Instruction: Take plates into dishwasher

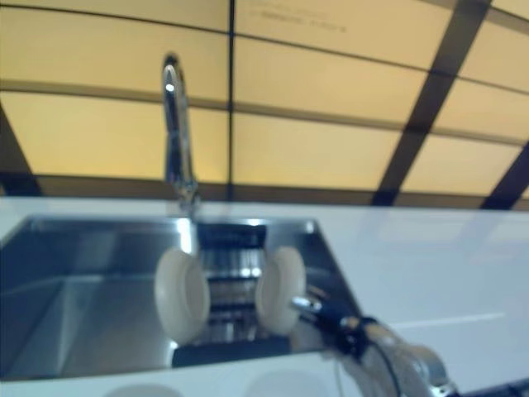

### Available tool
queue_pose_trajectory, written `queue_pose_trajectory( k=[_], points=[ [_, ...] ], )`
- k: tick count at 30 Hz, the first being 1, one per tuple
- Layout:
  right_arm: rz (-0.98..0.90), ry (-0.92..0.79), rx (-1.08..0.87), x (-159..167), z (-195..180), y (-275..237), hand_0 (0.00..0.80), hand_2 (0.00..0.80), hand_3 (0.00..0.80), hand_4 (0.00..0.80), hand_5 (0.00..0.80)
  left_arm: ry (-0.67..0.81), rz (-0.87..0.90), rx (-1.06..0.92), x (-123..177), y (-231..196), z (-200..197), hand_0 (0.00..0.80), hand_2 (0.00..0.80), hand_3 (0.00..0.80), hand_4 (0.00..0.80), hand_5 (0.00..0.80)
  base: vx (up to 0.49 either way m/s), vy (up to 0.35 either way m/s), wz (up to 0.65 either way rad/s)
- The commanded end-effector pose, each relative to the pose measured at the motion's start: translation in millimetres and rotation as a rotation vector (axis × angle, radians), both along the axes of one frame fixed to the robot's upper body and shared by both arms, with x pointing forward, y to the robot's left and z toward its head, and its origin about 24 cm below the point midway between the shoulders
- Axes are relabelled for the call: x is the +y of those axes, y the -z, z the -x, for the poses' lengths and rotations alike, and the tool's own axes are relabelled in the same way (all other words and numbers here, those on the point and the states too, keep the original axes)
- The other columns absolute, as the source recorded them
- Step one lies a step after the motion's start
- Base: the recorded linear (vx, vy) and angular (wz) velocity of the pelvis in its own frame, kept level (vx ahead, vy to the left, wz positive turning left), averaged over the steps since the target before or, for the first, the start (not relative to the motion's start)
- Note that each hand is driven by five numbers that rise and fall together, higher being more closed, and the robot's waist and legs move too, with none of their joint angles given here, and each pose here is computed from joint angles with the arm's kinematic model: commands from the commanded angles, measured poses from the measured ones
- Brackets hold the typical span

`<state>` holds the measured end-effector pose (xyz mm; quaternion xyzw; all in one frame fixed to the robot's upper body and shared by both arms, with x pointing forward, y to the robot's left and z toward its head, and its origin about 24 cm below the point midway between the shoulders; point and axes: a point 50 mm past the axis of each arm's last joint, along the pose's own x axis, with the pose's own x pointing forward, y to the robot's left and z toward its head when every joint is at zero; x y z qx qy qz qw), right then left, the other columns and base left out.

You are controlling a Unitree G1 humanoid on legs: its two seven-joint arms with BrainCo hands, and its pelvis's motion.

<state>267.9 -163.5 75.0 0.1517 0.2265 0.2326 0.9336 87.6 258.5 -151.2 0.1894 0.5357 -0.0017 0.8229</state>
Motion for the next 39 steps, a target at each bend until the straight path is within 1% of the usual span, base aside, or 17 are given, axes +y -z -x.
queue_pose_trajectory(
  k=[1, 8, 26, 30, 31, 33, 34, 36, 37, 38, 39],
  points=[
    [-0.036, -0.068, -0.109, 20.8, 5.8, -20.3, 0.000, 0.000, 0.000, 0.000, 0.000, 0.024, -0.011, -0.091, -4.2, -7.3, -36.3, 0.000, 0.000, 0.000, 0.000, 0.000, 0.000, 0.000, 0.00],
    [-0.038, -0.083, -0.110, 26.2, 6.5, -19.2, 0.000, 0.000, 0.000, 0.000, 0.000, 0.028, -0.006, -0.091, -5.5, -7.1, -37.1, 0.000, 0.000, 0.000, 0.000, 0.000, 0.000, 0.000, 0.00],
    [-0.007, 0.013, -0.142, 21.3, -4.9, -20.1, 0.000, 0.000, 0.000, 0.000, 0.000, 0.055, -0.003, -0.079, -10.4, -5.7, -37.6, 0.000, 0.000, 0.000, 0.000, 0.000, 0.000, 0.000, 0.00],
    [0.011, 0.074, -0.153, 13.5, -11.6, -21.6, 0.000, 0.000, 0.000, 0.000, 0.000, 0.062, -0.003, -0.077, -10.4, -5.3, -36.6, 0.000, 0.000, 0.000, 0.000, 0.000, 0.004, 0.001, 0.01],
    [0.012, 0.087, -0.153, 11.2, -13.1, -22.2, 0.069, 0.069, 0.069, 0.069, 0.069, 0.063, -0.003, -0.076, -10.3, -5.3, -36.8, 0.000, 0.000, 0.000, 0.000, 0.000, 0.021, 0.005, 0.07],
    [0.013, 0.104, -0.157, 9.2, -14.7, -22.6, 0.091, 0.091, 0.091, 0.091, 0.091, 0.064, -0.004, -0.074, -10.5, -5.1, -36.7, 0.000, 0.000, 0.000, 0.000, 0.000, 0.016, 0.000, 0.07],
    [0.015, 0.117, -0.162, 7.1, -16.3, -23.6, 0.132, 0.132, 0.132, 0.132, 0.132, 0.065, -0.006, -0.071, -9.9, -5.1, -36.3, 0.000, 0.000, 0.000, 0.000, 0.000, 0.017, -0.006, 0.08],
    [0.014, 0.128, -0.167, 5.1, -17.9, -25.7, 0.144, 0.144, 0.144, 0.144, 0.144, 0.066, -0.009, -0.070, -9.1, -5.1, -35.9, 0.000, 0.000, 0.000, 0.000, 0.000, 0.013, -0.006, 0.07],
    [0.014, 0.141, -0.177, 2.5, -20.2, -28.5, 0.179, 0.179, 0.179, 0.179, 0.179, 0.066, -0.011, -0.069, -8.9, -5.1, -35.9, 0.000, 0.000, 0.000, 0.000, 0.000, 0.007, -0.004, 0.03],
    [0.014, 0.144, -0.180, 2.1, -20.6, -29.2, 0.188, 0.188, 0.188, 0.188, 0.188, 0.066, -0.011, -0.069, -8.7, -5.1, -35.7, 0.000, 0.000, 0.000, 0.000, 0.000, 0.008, -0.003, 0.03],
    [0.015, 0.146, -0.185, 1.6, -21.3, -30.6, 0.216, 0.216, 0.216, 0.216, 0.216, 0.066, -0.011, -0.069, -8.7, -5.0, -35.5, 0.000, 0.000, 0.000, 0.000, 0.000, 0.000, 0.000, 0.00]
  ],
)
